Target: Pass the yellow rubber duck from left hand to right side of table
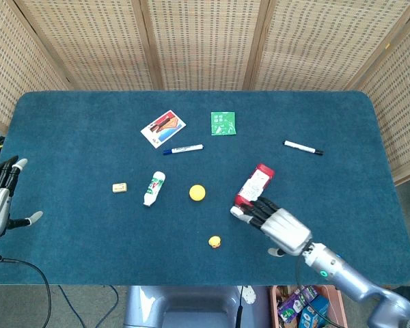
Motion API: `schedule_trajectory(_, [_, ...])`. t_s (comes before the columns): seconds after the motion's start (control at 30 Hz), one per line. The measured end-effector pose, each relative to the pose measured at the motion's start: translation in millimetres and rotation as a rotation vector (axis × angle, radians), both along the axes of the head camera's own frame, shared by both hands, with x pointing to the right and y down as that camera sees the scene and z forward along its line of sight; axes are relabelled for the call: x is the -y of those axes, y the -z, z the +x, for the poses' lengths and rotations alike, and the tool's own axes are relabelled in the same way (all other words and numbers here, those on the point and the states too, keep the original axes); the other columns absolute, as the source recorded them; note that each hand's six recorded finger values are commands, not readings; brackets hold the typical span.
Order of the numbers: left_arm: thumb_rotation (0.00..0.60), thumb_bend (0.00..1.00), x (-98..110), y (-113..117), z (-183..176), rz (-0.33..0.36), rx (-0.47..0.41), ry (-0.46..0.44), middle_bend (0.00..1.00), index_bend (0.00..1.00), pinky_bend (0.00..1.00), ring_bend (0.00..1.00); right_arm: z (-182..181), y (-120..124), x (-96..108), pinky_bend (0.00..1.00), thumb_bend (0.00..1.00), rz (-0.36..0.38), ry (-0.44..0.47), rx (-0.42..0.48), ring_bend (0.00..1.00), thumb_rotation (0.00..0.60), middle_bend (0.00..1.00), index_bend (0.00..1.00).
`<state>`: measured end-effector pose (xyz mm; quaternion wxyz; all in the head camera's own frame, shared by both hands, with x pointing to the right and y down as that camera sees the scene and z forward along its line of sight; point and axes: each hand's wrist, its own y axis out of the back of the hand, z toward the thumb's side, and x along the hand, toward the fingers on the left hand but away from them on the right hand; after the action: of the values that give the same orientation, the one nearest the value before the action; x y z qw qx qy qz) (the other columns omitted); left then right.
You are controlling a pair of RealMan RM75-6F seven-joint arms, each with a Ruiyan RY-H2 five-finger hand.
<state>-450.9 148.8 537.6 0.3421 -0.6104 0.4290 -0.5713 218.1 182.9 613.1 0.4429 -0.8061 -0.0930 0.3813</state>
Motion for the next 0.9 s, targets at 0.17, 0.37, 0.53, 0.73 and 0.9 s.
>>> schedule_trajectory(0.17, [0.600,0.00,0.7,-0.4,-2.3,-0.003,-0.001,0.004,0.00,0.00,0.00,0.00,-47.7,-21.4,-10.2,0.00,0.04,-0.051,0.084,0.006,0.00,0.600,0.00,0.23])
schedule_trajectory(0.37, [0.600,0.00,1.0,0.3,-4.5,-0.002,-0.007,0.010,0.00,0.00,0.00,0.00,-90.1,-39.4,-19.7,0.00,0.13,-0.035,0.141,0.027,0.00,0.600,0.00,0.27])
schedule_trajectory(0.53, [0.600,0.00,-0.1,-0.1,-4.3,-0.011,-0.014,0.006,0.00,0.00,0.00,0.00,-102.6,-55.3,-17.5,0.00,0.15,-0.003,0.155,0.000,0.00,0.600,0.00,0.28])
schedule_trajectory(0.73, [0.600,0.00,-0.5,-1.1,-4.1,-0.020,-0.018,0.003,0.00,0.00,0.00,0.00,-102.1,-64.3,-14.1,0.00,0.16,0.026,0.151,-0.030,0.00,0.600,0.00,0.32])
schedule_trajectory(0.9, [0.600,0.00,-1.0,-1.4,-3.2,-0.024,-0.022,-0.002,0.00,0.00,0.00,0.00,-99.2,-70.9,-14.7,0.00,0.19,0.025,0.143,-0.054,0.00,0.600,0.00,0.33])
